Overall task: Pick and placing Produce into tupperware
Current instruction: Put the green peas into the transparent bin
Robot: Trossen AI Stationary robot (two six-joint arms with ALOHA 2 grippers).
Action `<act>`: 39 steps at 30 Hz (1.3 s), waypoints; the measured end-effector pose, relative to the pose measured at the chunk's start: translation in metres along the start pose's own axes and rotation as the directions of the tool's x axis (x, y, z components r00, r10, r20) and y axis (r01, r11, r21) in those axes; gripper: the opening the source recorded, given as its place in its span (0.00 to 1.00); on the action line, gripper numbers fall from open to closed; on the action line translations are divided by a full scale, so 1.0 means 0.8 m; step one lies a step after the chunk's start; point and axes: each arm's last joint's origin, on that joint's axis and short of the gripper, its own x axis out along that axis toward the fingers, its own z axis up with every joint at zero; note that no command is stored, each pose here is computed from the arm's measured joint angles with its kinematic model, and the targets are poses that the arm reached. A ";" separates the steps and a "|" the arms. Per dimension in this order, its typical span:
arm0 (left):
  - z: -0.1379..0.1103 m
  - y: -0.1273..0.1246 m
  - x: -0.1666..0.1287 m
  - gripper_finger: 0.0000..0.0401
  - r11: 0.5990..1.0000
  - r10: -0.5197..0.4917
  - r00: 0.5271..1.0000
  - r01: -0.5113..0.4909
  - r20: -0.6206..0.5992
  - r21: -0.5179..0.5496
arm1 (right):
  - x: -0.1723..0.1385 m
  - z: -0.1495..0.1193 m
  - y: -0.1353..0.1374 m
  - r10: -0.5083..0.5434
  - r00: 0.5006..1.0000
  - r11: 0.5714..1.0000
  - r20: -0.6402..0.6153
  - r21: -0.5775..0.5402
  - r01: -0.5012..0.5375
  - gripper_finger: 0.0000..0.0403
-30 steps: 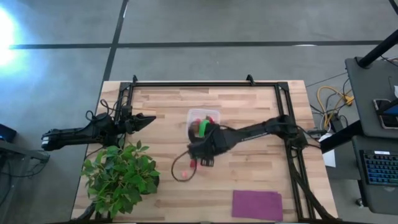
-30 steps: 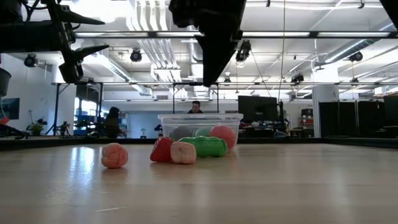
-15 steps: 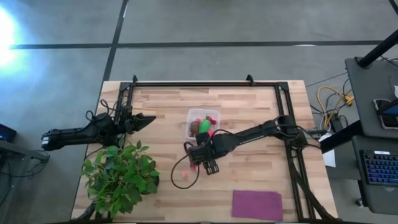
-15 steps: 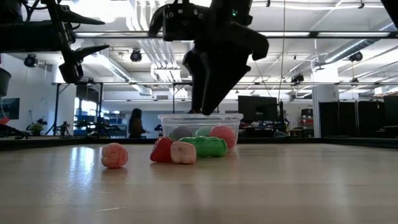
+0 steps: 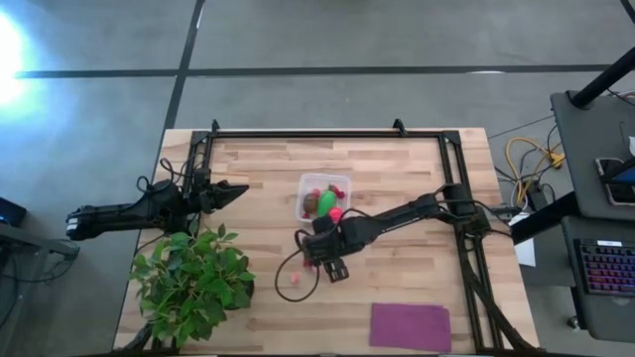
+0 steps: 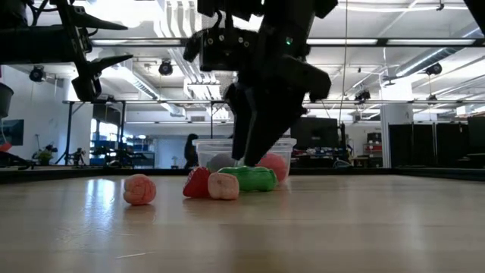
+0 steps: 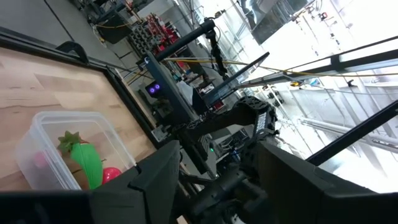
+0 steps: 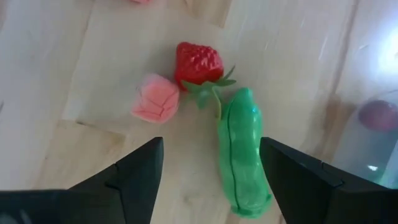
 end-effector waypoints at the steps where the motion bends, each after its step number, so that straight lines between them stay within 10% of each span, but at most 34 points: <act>1: 0.000 0.000 0.000 0.50 1.000 0.000 1.000 0.000 0.000 0.000 | 0.003 -0.003 0.001 0.001 1.000 1.000 -0.007 0.005 -0.001 0.64; 39: 0.000 0.000 0.000 0.50 1.000 0.000 1.000 0.000 0.001 0.000 | 0.012 -0.004 -0.017 -0.060 0.998 0.997 0.000 0.039 0.060 0.58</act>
